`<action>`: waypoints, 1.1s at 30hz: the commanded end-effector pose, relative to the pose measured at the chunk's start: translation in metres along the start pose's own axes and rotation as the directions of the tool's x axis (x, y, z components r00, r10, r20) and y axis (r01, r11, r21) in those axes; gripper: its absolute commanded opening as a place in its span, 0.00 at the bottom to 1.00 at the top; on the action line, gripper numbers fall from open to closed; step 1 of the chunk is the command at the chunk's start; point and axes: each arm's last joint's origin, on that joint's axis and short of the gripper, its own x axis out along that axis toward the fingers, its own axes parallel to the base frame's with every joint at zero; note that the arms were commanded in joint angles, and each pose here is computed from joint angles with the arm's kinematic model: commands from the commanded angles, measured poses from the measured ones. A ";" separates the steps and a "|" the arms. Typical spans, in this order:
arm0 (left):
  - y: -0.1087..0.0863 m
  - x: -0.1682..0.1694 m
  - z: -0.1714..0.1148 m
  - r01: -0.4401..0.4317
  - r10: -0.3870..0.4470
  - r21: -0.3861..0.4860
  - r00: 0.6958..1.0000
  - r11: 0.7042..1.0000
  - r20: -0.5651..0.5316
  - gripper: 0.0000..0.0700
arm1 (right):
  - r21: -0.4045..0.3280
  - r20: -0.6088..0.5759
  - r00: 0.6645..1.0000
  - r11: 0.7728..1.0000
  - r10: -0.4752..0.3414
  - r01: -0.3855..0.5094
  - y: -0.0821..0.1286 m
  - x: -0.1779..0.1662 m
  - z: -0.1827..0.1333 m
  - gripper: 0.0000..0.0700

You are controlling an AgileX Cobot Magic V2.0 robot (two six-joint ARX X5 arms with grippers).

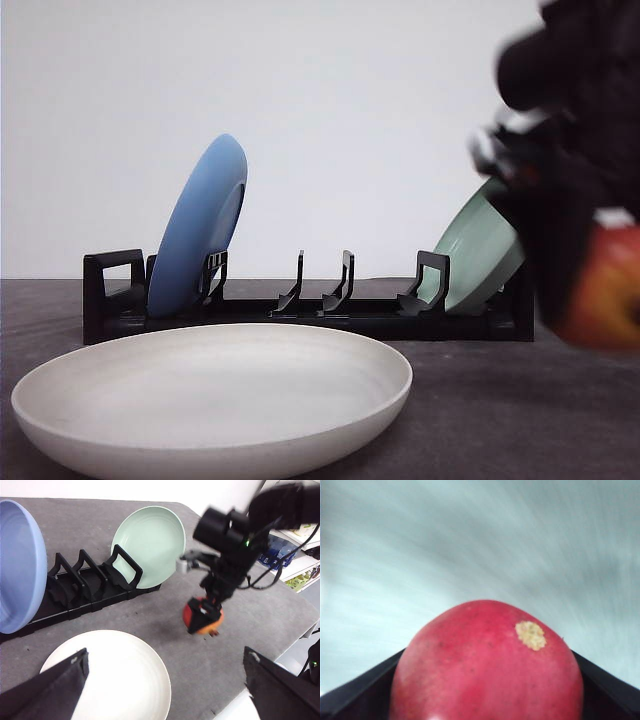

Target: Place pomegranate in white plate

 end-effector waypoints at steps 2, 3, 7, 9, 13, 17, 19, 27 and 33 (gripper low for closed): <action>-0.003 -0.001 0.002 0.015 -0.015 0.001 1.000 1.000 0.005 0.84 | -0.087 0.056 0.998 0.996 0.022 -0.017 0.027 -0.016 0.011 0.67; -0.003 -0.001 0.002 0.015 -0.015 0.002 1.000 1.000 0.005 0.84 | -0.113 0.076 0.997 0.993 0.032 -0.023 0.037 -0.021 0.015 0.67; -0.003 -0.001 0.002 0.015 -0.015 0.003 1.000 1.000 0.004 0.84 | -0.214 0.125 0.989 0.976 0.078 -0.050 0.081 -0.033 0.024 0.67; -0.003 -0.001 0.002 0.015 -0.015 0.003 1.000 1.000 0.004 0.84 | -0.257 0.127 0.987 0.965 0.096 -0.061 0.100 -0.032 0.027 0.67; -0.003 -0.001 0.002 0.015 -0.015 0.003 1.000 1.000 0.004 0.84 | -0.331 0.112 0.986 0.941 0.121 -0.078 0.136 -0.015 0.033 0.67; -0.002 -0.001 0.002 0.013 -0.013 0.004 1.000 1.000 0.002 0.84 | -0.380 0.092 0.987 0.921 0.132 -0.088 0.159 0.013 0.036 0.67; -0.002 -0.001 0.002 0.013 -0.013 0.004 1.000 1.000 0.002 0.84 | -0.390 0.082 0.988 0.916 0.132 -0.090 0.167 0.025 0.038 0.67; -0.001 -0.001 0.000 0.003 -0.003 0.016 1.000 1.000 -0.014 0.84 | -0.408 0.038 0.993 0.909 0.112 -0.087 0.180 0.063 0.042 0.67; -0.001 -0.001 -0.001 -0.001 0.001 0.020 1.000 1.000 -0.020 0.84 | -0.403 0.020 0.995 0.911 0.097 -0.081 0.179 0.074 0.044 0.67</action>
